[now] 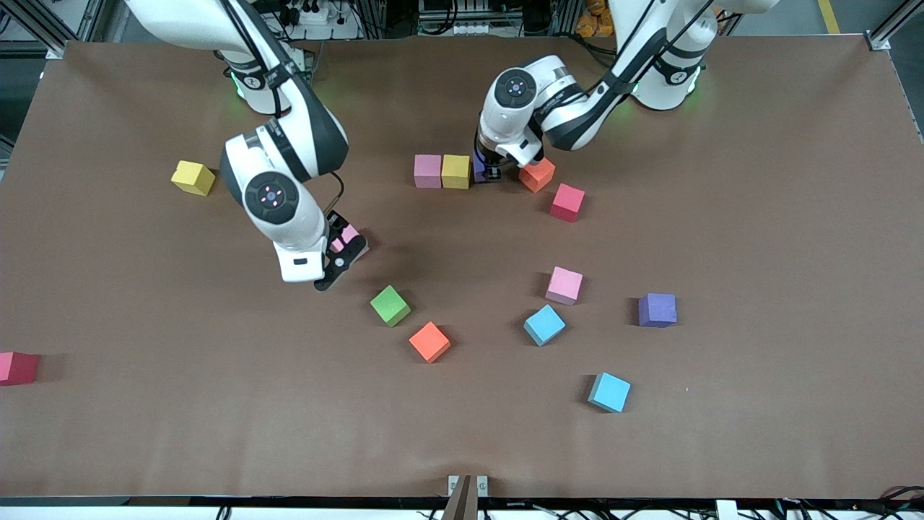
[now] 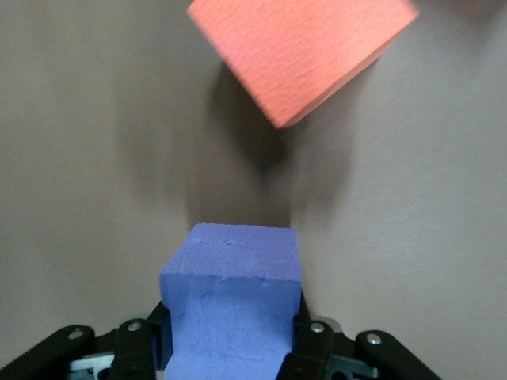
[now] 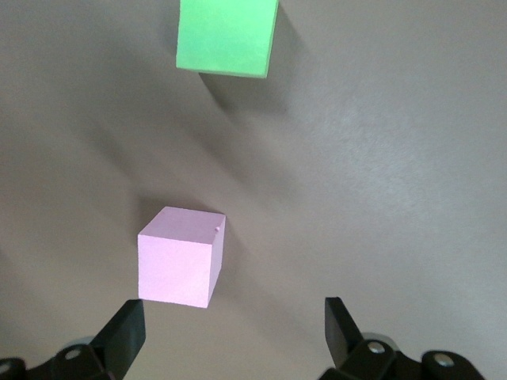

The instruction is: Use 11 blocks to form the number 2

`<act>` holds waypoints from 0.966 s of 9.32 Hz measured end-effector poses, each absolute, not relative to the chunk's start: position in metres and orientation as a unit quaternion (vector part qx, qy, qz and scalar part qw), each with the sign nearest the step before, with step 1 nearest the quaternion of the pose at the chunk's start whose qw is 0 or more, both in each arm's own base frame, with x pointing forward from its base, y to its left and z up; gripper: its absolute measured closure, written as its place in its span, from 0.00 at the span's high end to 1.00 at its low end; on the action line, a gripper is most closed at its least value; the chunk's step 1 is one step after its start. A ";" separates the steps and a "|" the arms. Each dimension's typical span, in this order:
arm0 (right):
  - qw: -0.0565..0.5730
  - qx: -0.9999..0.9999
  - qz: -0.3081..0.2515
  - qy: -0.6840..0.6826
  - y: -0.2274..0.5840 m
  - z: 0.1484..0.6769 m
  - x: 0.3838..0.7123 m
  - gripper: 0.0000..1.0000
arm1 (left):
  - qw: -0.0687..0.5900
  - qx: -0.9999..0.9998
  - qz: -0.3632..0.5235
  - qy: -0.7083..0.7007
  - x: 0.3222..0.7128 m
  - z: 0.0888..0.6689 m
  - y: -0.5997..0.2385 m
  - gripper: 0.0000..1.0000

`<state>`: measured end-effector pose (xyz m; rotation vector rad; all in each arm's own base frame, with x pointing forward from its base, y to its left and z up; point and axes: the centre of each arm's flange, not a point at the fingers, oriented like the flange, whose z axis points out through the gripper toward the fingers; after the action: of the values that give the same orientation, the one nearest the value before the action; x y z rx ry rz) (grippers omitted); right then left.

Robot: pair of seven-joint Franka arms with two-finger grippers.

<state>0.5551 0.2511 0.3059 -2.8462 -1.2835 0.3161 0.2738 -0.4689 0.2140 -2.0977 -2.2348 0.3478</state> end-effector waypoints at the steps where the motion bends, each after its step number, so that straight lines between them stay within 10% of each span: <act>1: 0.020 -0.912 0.112 -0.394 0.248 0.290 0.551 1.00 | 0.029 -0.687 0.113 -0.717 0.266 0.210 -0.473 0.56; 9: 0.025 -0.930 0.127 -0.345 0.267 0.223 0.498 1.00 | 0.028 -0.690 0.105 -0.716 0.280 0.199 -0.469 0.56</act>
<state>0.4980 0.2666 0.2232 -2.8751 -1.0670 0.3913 0.2803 -0.4687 0.1985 -2.1306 -2.2093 0.3231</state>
